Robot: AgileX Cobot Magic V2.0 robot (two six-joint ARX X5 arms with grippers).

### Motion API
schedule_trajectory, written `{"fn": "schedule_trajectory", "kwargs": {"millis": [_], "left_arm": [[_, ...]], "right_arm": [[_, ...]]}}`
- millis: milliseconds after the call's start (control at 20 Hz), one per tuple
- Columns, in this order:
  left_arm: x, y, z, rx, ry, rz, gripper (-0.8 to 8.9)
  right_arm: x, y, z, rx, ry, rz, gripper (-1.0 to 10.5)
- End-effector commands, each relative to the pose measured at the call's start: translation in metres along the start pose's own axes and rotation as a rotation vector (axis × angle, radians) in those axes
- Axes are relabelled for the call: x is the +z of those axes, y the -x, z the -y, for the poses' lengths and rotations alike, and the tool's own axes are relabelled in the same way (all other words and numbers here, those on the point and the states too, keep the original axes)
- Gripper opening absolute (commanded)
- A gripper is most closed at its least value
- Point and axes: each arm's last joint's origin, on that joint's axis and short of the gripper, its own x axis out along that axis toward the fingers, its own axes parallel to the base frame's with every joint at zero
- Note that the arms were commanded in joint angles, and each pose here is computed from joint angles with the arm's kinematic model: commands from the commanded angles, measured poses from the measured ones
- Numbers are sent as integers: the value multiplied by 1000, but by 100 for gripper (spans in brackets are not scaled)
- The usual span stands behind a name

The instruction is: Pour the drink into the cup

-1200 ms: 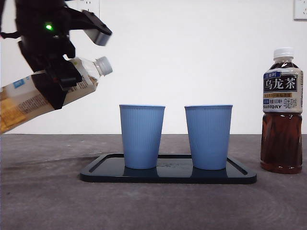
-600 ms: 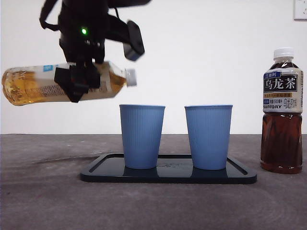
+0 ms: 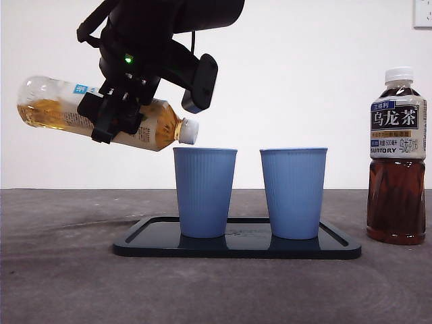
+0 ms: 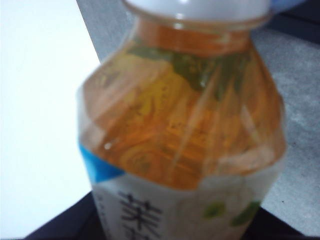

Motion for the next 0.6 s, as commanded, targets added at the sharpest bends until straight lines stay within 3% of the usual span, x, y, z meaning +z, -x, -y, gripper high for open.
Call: {"fn": "schedule_trajectory", "kwargs": {"millis": [50, 300, 600], "left_arm": [[4, 5, -8, 40, 14, -2, 154], [4, 5, -8, 41, 46, -2, 154], [2, 7, -9, 40, 386, 4, 154]], "right_arm": [[4, 3, -2, 9, 16, 22, 455], [4, 3, -2, 12, 16, 21, 455], [4, 3, -2, 12, 16, 21, 455]]}}
